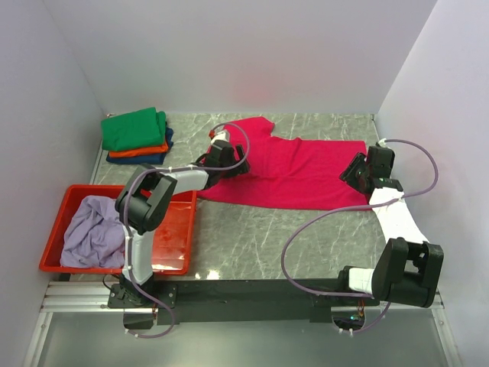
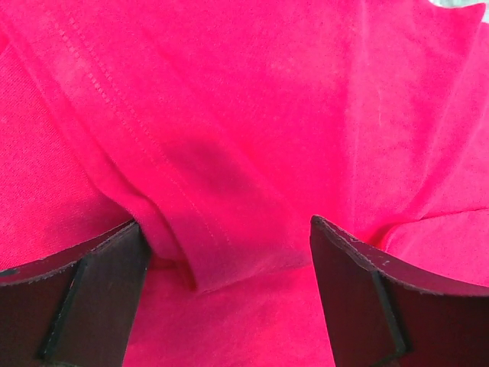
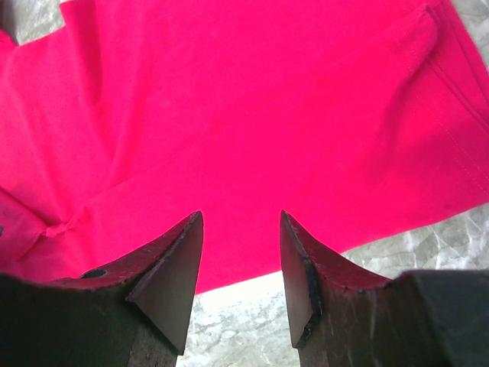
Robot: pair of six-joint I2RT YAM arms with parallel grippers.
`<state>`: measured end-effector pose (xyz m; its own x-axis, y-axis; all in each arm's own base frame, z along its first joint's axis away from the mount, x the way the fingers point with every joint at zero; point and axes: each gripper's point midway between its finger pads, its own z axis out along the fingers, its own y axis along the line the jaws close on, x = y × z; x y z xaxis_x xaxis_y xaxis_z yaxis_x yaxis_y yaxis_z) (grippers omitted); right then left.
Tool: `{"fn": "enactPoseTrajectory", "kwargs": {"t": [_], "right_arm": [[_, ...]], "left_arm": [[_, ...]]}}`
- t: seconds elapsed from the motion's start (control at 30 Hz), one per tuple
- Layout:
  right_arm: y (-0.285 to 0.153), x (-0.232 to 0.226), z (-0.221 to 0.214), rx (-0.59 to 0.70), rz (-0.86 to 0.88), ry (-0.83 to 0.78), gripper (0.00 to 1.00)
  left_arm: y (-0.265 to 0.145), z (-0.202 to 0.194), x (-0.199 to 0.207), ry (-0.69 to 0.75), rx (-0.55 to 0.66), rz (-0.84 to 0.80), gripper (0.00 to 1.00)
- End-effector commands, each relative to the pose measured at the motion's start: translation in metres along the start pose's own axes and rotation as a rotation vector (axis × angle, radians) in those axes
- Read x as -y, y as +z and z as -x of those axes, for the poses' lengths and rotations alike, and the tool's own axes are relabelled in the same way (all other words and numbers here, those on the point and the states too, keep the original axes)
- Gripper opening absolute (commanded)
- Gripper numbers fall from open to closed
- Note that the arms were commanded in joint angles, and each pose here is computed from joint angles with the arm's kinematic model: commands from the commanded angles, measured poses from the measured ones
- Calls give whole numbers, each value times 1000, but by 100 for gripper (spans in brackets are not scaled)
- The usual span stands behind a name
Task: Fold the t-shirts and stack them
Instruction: Fold the tshirt
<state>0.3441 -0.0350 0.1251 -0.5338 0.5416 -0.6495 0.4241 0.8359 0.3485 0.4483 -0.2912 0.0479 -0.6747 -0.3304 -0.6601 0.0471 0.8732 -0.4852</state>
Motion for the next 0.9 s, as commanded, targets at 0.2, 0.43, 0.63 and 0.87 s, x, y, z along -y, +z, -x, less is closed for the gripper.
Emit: {"fn": "enactPoseTrajectory", "kwargs": {"t": [0.2,0.43,0.63,0.87], "right_arm": [[4,-8,0,2,15,-46,52],[10,-12,-4,-21,3,-70,52],[13,-16,-6,-33,2,-85,52],[20,-17,-12,-58,-12,-104,51]], "left_arm": [[15,39,41,45,67,-117,88],[30,47,61,37,66,-178,88],[47,52,80,69,62,-223,89],[61,59,101,108,69,-284,91]]}}
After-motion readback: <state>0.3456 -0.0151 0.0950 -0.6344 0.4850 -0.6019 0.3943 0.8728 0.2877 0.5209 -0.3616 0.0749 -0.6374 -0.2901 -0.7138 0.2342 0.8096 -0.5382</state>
